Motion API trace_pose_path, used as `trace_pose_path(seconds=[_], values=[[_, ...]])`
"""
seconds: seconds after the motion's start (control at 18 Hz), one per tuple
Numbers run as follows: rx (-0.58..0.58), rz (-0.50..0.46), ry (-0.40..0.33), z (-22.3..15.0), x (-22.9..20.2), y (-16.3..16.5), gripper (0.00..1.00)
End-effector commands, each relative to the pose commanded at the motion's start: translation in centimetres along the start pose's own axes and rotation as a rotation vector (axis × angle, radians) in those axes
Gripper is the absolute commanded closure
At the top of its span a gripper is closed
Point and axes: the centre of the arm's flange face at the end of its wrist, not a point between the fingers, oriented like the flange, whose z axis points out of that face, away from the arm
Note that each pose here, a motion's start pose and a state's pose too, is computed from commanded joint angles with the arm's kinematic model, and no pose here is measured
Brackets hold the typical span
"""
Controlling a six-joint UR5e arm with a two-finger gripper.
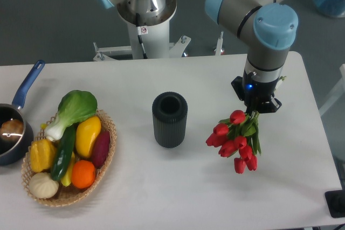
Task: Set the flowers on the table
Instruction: 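Lower the held red tulips onto the table beside the black vase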
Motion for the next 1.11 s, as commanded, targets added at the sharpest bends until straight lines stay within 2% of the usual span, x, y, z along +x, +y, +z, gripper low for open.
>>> trace_pose_path(seconds=[0.39,0.67,1.11], values=[[-0.01,-0.003,0.016,0.8,-0.1,0.1,1.0],[-0.012,0.006,0.06,3.9,-0.1,-1.1,1.0],[-0.01,-0.012,0.065,8.1,0.5,-4.1,1.0]])
